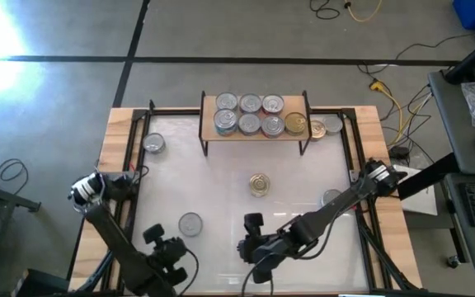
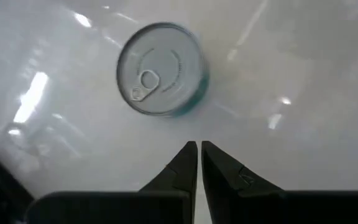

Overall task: Stack canned seafood by type on shelf
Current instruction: Stack the yellow-blue tuna can on top of the other yellow-blue tuna can on the shelf

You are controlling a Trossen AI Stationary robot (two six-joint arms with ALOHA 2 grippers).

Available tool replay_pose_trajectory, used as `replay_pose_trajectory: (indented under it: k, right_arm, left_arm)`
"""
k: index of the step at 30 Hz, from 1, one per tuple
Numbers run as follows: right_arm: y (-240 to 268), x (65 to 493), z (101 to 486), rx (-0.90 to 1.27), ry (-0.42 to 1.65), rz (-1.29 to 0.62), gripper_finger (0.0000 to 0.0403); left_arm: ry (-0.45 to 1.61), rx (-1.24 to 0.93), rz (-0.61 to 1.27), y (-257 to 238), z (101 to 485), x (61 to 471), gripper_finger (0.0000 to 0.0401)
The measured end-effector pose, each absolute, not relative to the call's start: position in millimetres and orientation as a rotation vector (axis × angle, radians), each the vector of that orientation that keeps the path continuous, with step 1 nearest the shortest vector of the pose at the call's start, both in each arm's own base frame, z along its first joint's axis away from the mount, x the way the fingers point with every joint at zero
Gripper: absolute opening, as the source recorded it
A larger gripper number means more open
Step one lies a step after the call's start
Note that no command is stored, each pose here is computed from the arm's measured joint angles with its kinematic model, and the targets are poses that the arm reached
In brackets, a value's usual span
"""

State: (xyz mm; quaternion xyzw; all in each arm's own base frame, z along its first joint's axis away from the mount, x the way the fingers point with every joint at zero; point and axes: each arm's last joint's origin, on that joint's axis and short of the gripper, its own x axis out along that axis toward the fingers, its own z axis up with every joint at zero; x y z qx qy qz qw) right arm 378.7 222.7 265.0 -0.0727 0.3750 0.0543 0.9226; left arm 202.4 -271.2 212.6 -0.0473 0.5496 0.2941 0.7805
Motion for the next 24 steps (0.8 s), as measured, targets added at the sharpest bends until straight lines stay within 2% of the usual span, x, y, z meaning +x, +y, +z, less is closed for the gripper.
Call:
replay_pose_trajectory:
  k: [3,7,11,16,24]
  right_arm:
    - [222,385,256,-0.178,0.772,0.114,0.0013]
    - [214,405,238,-0.210,0.748,0.107,0.0013]
    - [194,429,216,-0.203,0.738,0.059,0.0013]
    - [155,459,193,-0.124,0.712,-0.058,0.0013]
    - [98,492,155,-0.024,0.669,-0.172,0.0013]
  left_arm:
    - [1.167,-0.067,0.649,-288,198,201,0.0007]
    - [1.039,-0.136,0.737,-304,174,192,0.0008]
    - [0.869,-0.201,0.801,-314,152,174,0.0027]
    - [0.736,-0.273,0.840,-311,135,157,0.0079]
    - [0.660,-0.297,0.819,-291,107,157,0.0195]
